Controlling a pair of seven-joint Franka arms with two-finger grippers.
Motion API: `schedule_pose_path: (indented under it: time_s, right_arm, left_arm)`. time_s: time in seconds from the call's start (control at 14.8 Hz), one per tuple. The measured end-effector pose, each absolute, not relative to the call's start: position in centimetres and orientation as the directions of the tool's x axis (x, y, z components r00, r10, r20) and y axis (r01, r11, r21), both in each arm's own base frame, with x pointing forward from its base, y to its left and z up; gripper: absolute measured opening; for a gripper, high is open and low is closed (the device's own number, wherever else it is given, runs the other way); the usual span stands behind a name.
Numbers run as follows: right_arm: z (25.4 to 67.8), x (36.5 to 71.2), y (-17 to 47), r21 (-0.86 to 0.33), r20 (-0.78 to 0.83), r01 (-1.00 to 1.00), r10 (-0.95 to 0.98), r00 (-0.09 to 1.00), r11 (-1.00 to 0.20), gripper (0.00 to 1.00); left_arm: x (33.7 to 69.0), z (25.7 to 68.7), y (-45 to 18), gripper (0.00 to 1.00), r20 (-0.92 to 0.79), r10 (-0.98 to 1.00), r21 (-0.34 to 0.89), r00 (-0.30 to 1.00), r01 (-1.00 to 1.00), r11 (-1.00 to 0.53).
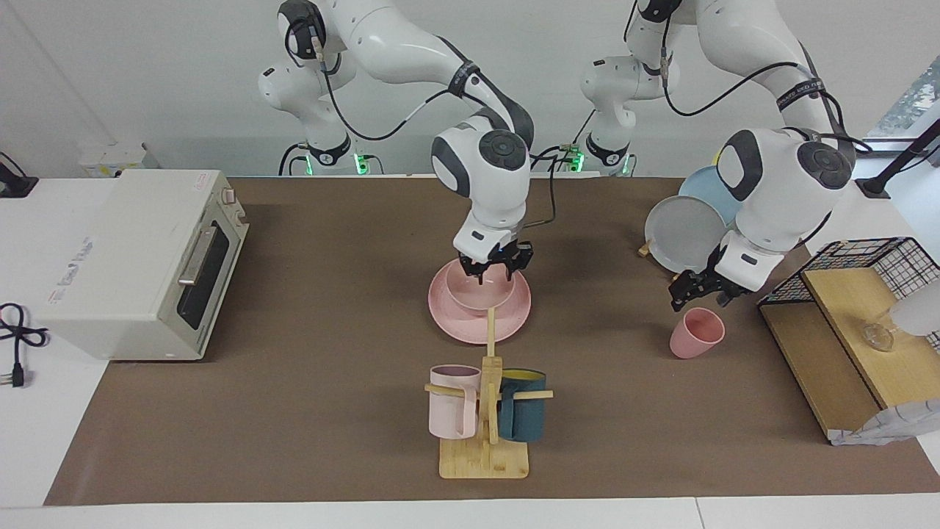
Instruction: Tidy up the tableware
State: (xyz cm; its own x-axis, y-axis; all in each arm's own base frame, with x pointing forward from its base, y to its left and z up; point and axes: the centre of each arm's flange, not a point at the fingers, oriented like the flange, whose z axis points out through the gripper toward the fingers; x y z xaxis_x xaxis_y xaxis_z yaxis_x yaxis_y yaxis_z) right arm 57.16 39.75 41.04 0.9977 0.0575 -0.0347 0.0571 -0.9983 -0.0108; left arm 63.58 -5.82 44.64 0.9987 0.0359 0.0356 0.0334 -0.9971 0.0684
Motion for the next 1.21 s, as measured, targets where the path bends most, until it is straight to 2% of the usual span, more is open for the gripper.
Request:
schedule_pose_path:
  time_s: [0.07, 0.2, 0.34, 0.4, 0.61, 0.81, 0.88, 1.21]
  right_arm:
    - [42.1, 58.0, 37.4, -0.001, -0.053, 0.034, 0.034, 0.998, -0.999, 0.78]
    - [44.7, 59.7, 31.9, 0.010, -0.079, -0.020, -0.021, 0.997, -1.000, 0.82]
    - [47.4, 61.1, 25.3, 0.016, -0.109, -0.061, -0.062, 0.992, -0.998, 0.96]
    - [48.7, 61.5, 21.9, 0.016, -0.128, -0.064, -0.065, 0.990, -0.998, 1.00]
    - [52.0, 61.7, 13.5, 0.003, -0.155, -0.071, -0.071, 0.985, -0.997, 1.00]
    - [54.2, 61.1, 8.5, -0.004, -0.161, -0.110, -0.108, 0.981, -0.994, 1.00]
    - [54.9, 60.8, 7.3, -0.006, -0.165, -0.119, -0.116, 0.979, -0.993, 1.00]
    - [59.3, 58.1, 1.4, -0.002, -0.170, -0.101, -0.099, 0.981, -0.995, 1.00]
  left_arm:
    - [63.6, 44.1, -5.8, 1.00, 0.032, 0.036, 0.068, 0.999, 0.034, -0.997]
    - [63.8, 43.0, -6.0, 0.99, 0.033, 0.035, 0.069, 0.999, 0.033, -0.997]
    - [64.2, 41.7, -6.2, 0.97, 0.041, 0.034, 0.072, 0.999, 0.031, -0.997]
    - [64.3, 40.9, -6.3, 0.95, 0.043, 0.033, 0.072, 0.998, 0.030, -0.997]
    - [64.4, 39.0, -6.4, 0.91, 0.045, 0.035, 0.074, 0.998, 0.031, -0.997]
    - [64.2, 38.3, -6.4, 0.89, 0.040, 0.035, 0.073, 0.999, 0.032, -0.997]
    - [64.2, 38.1, -6.4, 0.80, 0.038, 0.035, 0.073, 0.999, 0.032, -0.997]
    - [64.2, 38.1, -6.2, 0.19, 0.044, 0.012, 0.045, 0.999, 0.010, -0.999]
